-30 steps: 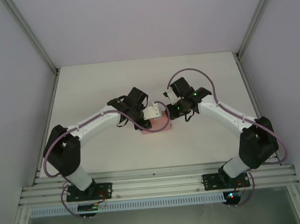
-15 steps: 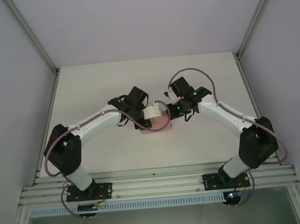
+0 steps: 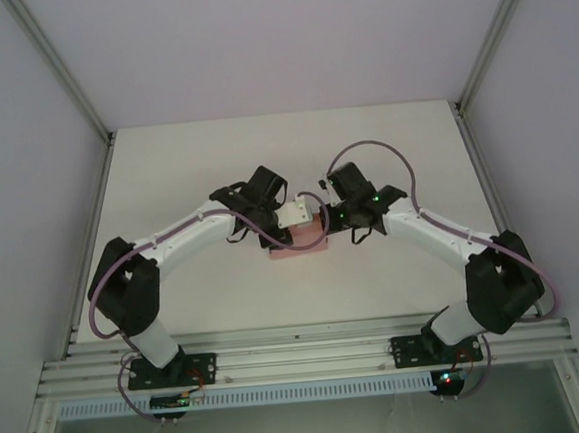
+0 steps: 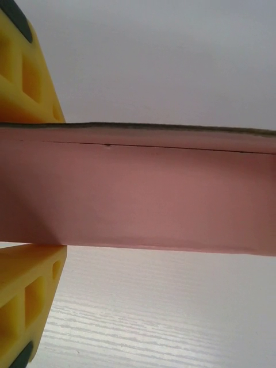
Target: Assemble paper box
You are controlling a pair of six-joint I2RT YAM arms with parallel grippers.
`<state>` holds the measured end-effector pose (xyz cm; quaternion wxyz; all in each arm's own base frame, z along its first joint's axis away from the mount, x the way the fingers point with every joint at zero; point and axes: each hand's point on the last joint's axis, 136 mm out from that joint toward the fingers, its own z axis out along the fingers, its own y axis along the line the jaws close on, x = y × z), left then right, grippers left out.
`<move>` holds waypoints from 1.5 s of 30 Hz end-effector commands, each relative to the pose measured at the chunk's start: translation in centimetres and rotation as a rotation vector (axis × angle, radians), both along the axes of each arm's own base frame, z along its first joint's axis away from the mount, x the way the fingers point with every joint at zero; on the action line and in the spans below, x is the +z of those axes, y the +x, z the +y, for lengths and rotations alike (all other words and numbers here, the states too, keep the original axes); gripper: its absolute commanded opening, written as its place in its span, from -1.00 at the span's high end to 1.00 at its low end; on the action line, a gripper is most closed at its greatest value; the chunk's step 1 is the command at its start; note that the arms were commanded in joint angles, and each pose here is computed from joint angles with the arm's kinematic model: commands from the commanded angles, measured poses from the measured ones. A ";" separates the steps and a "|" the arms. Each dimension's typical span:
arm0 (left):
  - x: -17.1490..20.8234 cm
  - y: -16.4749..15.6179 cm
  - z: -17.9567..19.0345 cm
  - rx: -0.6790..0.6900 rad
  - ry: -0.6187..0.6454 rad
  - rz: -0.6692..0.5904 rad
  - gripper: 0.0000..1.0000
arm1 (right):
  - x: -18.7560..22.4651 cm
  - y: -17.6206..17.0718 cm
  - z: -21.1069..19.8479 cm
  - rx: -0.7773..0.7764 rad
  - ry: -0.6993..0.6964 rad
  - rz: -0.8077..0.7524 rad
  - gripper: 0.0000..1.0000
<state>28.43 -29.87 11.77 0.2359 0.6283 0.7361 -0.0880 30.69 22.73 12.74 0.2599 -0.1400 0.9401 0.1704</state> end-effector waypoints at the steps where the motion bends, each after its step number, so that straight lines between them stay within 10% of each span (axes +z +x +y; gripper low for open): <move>1: -1.8 0.0 0.4 0.041 0.038 0.048 0.01 | -5.7 -3.2 -0.9 0.030 -0.124 0.092 1.00; 12: 3.8 0.4 1.2 0.199 -0.086 -0.028 -0.68 | -5.0 -3.0 -1.6 -0.037 -0.207 -0.011 1.00; 19: 5.4 0.2 6.6 0.562 -0.140 -0.108 -0.84 | -4.1 -3.1 -2.0 -0.053 -0.203 -0.049 1.00; 27: 3.5 -0.7 7.2 0.648 -0.169 -0.007 -0.39 | -4.5 -3.7 -1.8 -0.026 -0.199 -0.027 1.00; 36: 2.5 -0.2 5.9 0.666 -0.163 0.074 0.61 | -4.1 -3.7 -1.8 -0.035 -0.193 -0.042 1.00; 45: 3.3 -0.9 6.2 0.717 -0.190 0.115 0.31 | -4.4 -4.5 -2.1 -0.035 -0.225 -0.030 1.00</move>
